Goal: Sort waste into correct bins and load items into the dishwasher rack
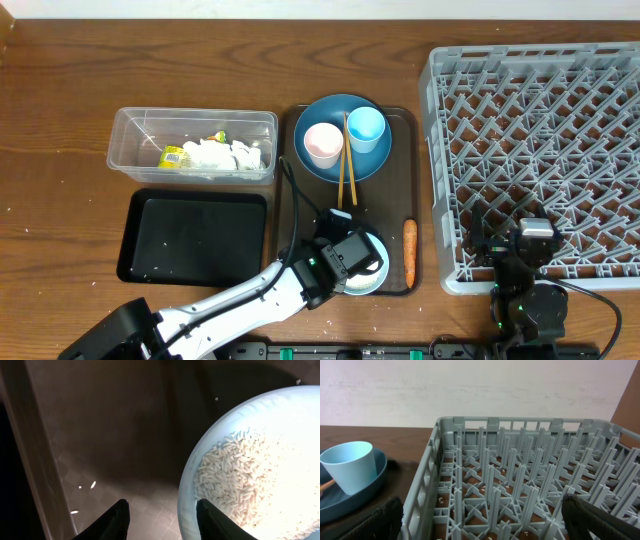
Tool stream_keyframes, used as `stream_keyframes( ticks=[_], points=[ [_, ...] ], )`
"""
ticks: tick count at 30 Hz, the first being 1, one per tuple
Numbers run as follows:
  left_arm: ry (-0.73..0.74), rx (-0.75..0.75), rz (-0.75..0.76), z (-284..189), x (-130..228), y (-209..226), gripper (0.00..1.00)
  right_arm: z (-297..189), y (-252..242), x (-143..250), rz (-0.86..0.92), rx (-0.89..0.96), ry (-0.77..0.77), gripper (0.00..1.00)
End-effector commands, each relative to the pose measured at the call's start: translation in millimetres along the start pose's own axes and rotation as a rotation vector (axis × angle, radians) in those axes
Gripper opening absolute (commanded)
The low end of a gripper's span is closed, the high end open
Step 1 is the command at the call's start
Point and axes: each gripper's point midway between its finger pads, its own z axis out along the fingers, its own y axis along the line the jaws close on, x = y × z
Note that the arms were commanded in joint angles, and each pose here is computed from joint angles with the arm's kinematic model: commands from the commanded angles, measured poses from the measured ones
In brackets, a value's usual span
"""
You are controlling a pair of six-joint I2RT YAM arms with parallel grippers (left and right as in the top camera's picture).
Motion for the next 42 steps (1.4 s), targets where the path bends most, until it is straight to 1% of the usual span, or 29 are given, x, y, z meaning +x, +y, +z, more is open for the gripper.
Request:
stream_keyframes(
  ticks=[1,3,7,19,22,27,29,30,31,32,37,42],
  points=[
    [-0.003,-0.007,-0.037,3,0,2,0.46,0,-2,1,-0.005,0.011,0.005,0.99],
    [-0.005,-0.006,-0.051,3,0,1,0.45,0,-2,1,-0.005,0.011,0.005,0.99],
    [-0.007,-0.004,-0.052,3,-1,1,0.36,0,-2,1,-0.005,0.011,0.005,0.99],
    [0.022,-0.03,-0.054,17,5,0,0.35,0,-2,1,-0.005,0.011,0.005,0.99],
    [0.027,-0.035,-0.051,18,6,1,0.31,0,-2,1,-0.005,0.011,0.005,0.99],
    [0.012,-0.044,-0.052,18,3,2,0.29,0,-2,1,-0.005,0.011,0.005,0.99],
    [0.005,-0.057,-0.052,18,2,5,0.22,0,-2,1,-0.005,0.011,0.005,0.99],
    [0.0,-0.063,-0.051,18,1,6,0.19,0,-2,1,-0.005,0.011,0.005,0.99],
    [-0.005,-0.069,-0.051,18,0,7,0.19,0,-2,1,-0.005,0.011,0.005,0.99],
    [-0.01,-0.074,-0.051,18,-1,8,0.15,0,-2,1,-0.005,0.011,0.005,0.99],
    [-0.038,-0.114,-0.055,18,-6,16,0.14,0,-2,1,-0.005,0.011,0.005,0.99],
    [-0.061,-0.209,-0.082,18,-13,42,0.14,0,-2,1,-0.005,0.011,0.005,0.99]
  ],
)
